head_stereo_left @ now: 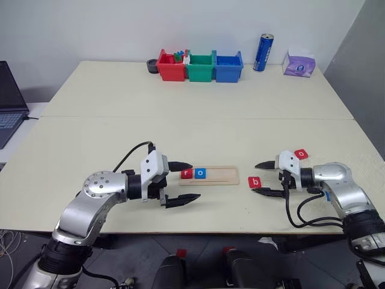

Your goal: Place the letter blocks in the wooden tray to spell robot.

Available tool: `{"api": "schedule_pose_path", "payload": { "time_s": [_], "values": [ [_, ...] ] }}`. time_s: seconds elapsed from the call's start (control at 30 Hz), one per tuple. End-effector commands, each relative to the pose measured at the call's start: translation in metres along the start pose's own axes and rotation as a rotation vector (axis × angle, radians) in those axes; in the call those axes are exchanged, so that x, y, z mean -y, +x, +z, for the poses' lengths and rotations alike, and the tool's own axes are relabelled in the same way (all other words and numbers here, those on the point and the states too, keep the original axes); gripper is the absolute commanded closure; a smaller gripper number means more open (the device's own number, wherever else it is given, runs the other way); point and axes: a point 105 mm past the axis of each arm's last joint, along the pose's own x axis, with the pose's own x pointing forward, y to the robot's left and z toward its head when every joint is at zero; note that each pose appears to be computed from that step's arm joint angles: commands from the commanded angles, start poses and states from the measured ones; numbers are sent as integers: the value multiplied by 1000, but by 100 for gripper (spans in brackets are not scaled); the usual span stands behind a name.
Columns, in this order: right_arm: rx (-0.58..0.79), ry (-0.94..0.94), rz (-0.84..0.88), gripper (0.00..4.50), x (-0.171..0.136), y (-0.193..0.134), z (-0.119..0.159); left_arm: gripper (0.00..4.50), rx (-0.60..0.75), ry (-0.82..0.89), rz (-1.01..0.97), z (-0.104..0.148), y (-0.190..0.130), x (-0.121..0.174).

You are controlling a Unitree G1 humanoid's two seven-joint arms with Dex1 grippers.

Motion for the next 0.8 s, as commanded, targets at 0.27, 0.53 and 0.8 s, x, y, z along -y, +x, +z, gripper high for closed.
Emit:
{"api": "schedule_pose_path", "payload": {
  "time_s": [0.27, 0.53, 0.8],
  "values": [
    [5, 42, 34, 92, 1, -1, 0, 0, 22, 48, 6, 12, -4, 4],
    [18, 45, 34, 304, 2, -4, 7, 0, 19, 51, 1, 12, -5, 2],
    [146, -42, 85, 304, 12, 18, 75, 0, -23, 78, 63, 7, -31, -16]
  ]
}}
